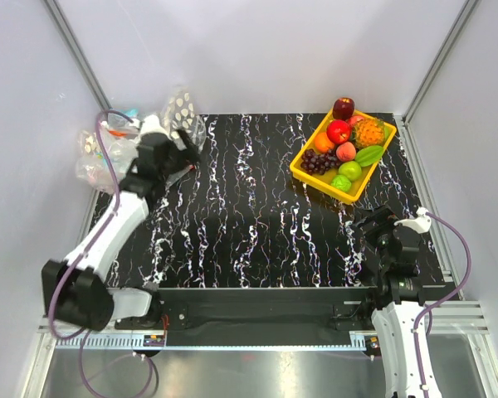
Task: Place the food in the zip-top bag and seal the zipper
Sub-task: Pick up the zipper food storage bag at the center of the board, then place the zipper food storage bag at the center of the board, then pick up the zipper food storage bag at the center of the board, then pick up the fake fruit from the bin, then place the fake fruit in the zipper food storage bag.
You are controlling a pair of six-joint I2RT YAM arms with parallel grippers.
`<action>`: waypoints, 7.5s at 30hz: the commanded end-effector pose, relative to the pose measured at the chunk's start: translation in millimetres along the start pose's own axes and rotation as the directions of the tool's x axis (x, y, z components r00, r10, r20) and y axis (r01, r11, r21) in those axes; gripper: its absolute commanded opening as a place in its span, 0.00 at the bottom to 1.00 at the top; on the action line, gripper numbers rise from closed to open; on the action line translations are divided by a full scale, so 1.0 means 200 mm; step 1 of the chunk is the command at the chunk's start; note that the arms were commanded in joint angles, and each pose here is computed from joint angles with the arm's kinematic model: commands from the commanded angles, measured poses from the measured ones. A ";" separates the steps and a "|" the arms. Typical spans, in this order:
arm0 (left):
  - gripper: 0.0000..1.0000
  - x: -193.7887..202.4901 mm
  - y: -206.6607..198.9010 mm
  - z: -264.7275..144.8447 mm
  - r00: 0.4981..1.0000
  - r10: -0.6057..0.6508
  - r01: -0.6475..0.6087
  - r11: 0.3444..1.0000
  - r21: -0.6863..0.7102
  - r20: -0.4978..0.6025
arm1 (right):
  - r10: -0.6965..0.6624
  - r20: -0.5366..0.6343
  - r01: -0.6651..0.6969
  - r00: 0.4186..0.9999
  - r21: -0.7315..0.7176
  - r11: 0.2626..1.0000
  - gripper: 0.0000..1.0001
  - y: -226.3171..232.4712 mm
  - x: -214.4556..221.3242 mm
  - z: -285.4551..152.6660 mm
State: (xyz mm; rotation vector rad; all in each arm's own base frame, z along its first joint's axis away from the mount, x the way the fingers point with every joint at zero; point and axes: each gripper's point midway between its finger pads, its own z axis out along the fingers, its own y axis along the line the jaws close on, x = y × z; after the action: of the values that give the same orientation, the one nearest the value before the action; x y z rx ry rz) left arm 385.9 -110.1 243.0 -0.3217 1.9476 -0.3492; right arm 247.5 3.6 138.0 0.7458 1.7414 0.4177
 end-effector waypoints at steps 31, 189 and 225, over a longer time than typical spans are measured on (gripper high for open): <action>0.97 -0.86 0.25 0.80 0.976 0.173 -0.113 0.920 -0.376 0.132 | -0.022 0.012 0.023 1.000 -0.070 0.997 1.00 0.07 -0.02 0.00; 0.00 0.90 -0.76 -0.17 0.767 0.539 -0.386 0.821 0.420 -0.348 | -0.206 -0.550 0.418 0.810 0.293 0.860 0.85 0.10 0.12 0.90; 0.00 0.77 -0.94 -0.17 0.797 0.480 -0.288 0.836 0.467 -0.367 | -0.316 -0.442 0.134 0.840 -0.394 0.909 0.45 0.90 0.11 0.28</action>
State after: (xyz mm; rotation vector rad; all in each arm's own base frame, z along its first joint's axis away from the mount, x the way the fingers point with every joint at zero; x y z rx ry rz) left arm 302.2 -324.0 172.7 0.5068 2.3408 -0.4584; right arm 362.7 110.8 191.8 0.2866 2.2040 0.5817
